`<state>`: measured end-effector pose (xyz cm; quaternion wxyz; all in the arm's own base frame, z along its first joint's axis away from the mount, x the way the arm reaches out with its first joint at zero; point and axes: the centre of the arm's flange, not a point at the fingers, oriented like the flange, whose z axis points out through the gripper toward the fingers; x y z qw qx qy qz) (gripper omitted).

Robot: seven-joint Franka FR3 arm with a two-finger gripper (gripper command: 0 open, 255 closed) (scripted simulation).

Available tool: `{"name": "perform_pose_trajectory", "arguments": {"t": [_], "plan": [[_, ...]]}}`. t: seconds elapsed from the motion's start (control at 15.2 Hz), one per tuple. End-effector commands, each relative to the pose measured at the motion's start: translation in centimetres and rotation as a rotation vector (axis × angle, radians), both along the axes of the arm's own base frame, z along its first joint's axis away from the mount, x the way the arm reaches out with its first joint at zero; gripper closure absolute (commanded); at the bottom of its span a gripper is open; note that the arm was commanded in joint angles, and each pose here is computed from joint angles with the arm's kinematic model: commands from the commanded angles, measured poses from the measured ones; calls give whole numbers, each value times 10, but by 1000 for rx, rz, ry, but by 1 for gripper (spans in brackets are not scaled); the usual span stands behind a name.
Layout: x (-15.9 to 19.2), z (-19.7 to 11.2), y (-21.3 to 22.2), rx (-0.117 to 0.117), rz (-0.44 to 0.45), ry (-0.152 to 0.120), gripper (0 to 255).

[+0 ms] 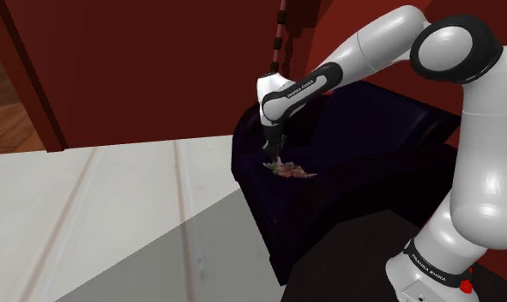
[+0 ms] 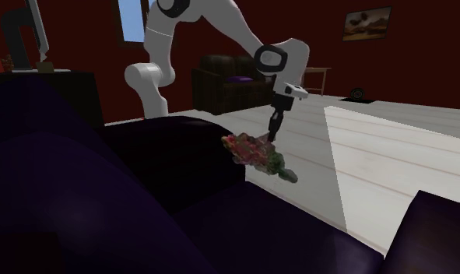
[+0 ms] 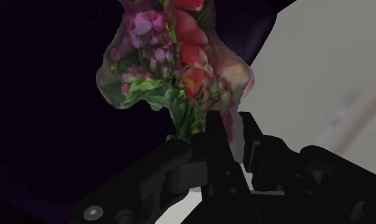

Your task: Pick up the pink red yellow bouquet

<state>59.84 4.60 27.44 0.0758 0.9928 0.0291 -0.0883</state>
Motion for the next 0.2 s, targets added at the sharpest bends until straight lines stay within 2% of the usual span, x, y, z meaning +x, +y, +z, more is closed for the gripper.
{"name": "perform_pose_trajectory", "arguments": {"t": [0.0,0.13], "plan": [[0,10,0,0,0,2,255],[0,11,0,0,0,2,255]]}}
